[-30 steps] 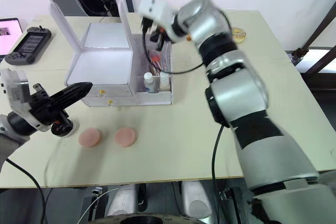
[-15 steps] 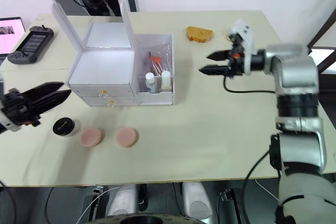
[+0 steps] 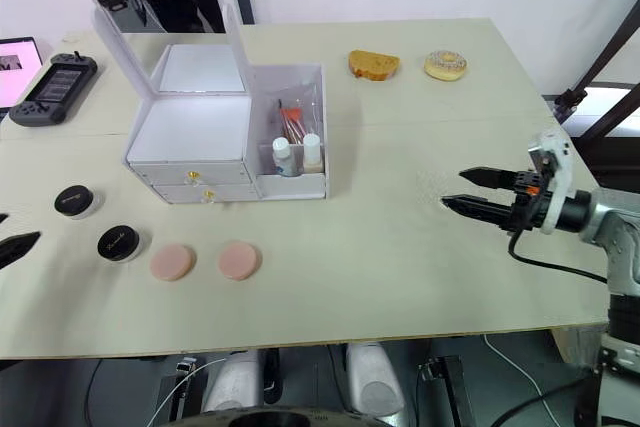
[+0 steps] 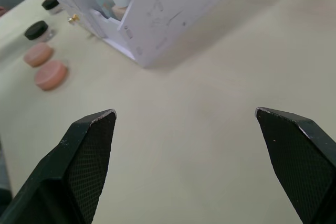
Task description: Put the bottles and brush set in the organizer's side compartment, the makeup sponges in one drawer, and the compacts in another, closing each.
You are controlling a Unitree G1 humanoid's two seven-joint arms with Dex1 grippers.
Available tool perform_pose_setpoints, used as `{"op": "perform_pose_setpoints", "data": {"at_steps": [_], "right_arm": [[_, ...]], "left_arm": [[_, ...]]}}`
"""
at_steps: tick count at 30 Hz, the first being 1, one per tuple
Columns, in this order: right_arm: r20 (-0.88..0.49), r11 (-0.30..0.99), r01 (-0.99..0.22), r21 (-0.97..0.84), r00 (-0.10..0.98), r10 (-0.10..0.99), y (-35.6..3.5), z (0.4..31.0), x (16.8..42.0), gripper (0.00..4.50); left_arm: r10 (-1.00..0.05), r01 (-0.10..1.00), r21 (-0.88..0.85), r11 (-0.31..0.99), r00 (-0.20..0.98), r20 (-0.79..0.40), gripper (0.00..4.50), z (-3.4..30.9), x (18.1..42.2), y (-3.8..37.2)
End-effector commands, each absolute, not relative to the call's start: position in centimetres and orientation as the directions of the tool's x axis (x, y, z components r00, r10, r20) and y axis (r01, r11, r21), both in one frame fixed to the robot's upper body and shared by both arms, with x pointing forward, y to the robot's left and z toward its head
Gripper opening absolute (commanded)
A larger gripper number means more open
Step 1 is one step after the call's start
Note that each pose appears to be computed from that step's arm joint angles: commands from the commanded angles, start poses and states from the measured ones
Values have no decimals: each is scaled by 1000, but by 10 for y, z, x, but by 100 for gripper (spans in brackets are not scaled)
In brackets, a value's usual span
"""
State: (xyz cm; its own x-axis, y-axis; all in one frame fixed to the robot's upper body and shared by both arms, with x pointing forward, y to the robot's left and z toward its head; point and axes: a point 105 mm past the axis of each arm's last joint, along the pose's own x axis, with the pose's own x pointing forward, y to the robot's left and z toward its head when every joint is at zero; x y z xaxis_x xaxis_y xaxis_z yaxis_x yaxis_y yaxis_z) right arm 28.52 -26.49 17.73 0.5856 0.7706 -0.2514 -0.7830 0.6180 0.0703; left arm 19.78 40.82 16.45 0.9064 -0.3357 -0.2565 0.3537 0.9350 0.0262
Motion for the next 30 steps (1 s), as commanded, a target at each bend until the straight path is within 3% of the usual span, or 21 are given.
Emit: {"op": "perform_pose_setpoints", "data": {"at_steps": [1,7,13,19,21,30], "right_arm": [[-232,641,-767,-28,628,743,-278,187,287,450],[-256,657,-753,-21,640,725,-286,180,288,450],[-223,634,-770,69,608,762,-268,187,295,450],[-186,482,-876,39,467,865,-219,211,291,450],[-183,408,-911,-58,412,893,-197,218,286,450],[-194,149,-967,-207,190,962,-133,243,267,450]], "left_arm": [[-277,308,93,947,929,-246,446,174,191,429],[-252,289,113,950,931,-266,446,171,188,442],[-277,312,113,943,928,-251,446,173,192,433],[-353,376,60,924,905,-239,446,172,185,406],[-368,390,54,919,900,-235,446,171,181,392],[-405,406,4,914,912,-64,446,183,180,299]]}}
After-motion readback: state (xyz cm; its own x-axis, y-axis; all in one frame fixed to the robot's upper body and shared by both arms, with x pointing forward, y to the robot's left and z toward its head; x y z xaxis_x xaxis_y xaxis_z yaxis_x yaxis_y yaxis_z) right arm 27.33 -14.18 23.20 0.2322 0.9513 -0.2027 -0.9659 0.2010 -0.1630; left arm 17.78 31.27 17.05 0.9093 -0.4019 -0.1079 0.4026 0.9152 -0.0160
